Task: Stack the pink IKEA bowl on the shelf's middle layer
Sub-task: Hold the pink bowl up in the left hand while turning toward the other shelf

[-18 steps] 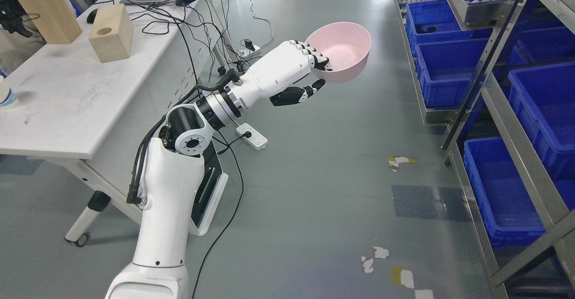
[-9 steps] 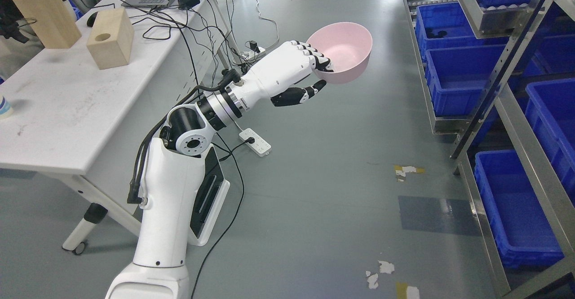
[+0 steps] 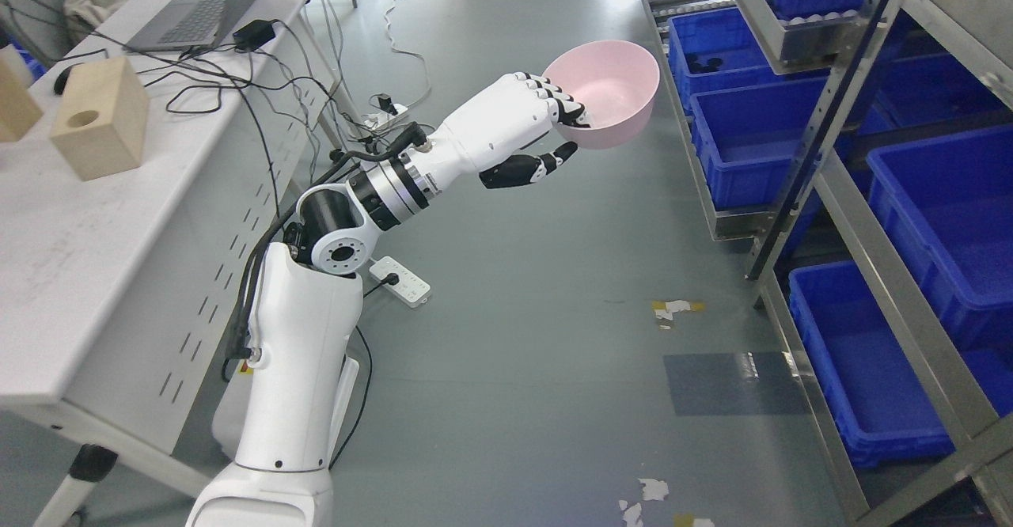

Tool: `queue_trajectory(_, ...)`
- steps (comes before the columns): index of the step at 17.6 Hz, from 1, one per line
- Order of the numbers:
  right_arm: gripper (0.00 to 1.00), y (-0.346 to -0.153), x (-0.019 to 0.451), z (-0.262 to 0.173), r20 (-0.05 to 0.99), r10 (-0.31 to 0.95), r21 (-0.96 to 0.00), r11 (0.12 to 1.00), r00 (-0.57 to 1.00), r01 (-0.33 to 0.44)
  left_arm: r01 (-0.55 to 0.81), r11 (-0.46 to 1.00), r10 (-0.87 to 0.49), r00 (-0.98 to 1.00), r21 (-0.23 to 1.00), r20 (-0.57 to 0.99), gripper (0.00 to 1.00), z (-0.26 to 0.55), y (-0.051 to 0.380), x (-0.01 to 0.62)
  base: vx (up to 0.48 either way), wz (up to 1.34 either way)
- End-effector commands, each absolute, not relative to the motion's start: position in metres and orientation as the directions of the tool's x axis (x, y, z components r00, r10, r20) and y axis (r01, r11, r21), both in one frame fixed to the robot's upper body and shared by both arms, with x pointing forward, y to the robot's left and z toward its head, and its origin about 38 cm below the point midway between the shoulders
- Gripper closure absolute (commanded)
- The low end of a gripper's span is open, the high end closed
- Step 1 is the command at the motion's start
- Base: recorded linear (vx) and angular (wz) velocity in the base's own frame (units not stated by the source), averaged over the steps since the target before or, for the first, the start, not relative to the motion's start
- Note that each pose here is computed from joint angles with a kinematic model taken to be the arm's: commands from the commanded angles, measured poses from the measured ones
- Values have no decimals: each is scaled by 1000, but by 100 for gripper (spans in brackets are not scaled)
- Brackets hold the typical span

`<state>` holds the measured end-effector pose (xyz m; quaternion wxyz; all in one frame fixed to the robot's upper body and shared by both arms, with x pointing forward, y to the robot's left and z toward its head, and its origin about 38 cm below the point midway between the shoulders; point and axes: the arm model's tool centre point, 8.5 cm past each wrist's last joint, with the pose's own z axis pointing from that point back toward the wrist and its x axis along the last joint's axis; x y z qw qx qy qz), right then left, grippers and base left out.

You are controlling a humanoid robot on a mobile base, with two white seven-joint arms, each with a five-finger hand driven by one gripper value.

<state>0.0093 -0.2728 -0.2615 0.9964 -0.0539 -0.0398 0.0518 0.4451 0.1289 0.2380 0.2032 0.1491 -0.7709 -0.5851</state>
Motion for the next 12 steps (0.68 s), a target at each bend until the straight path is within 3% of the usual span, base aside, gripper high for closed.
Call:
queue_trajectory(1,0,-284,1,-261,68,109,-129,987,992,-99,23,241,-443,-887,970,131,98,233,121,442,83,-549)
queue_trajectory(9,0,-284,1,-261,68,109,-129,987,992,-99,46,274,-363,-920,961,148,98,239,102,435,55,-661)
queue_trajectory(12,0,-284,1,-261,68,109,-129,987,992,-99,-4,288,-342,-934,958,99,98,267,98,440,-12,-682)
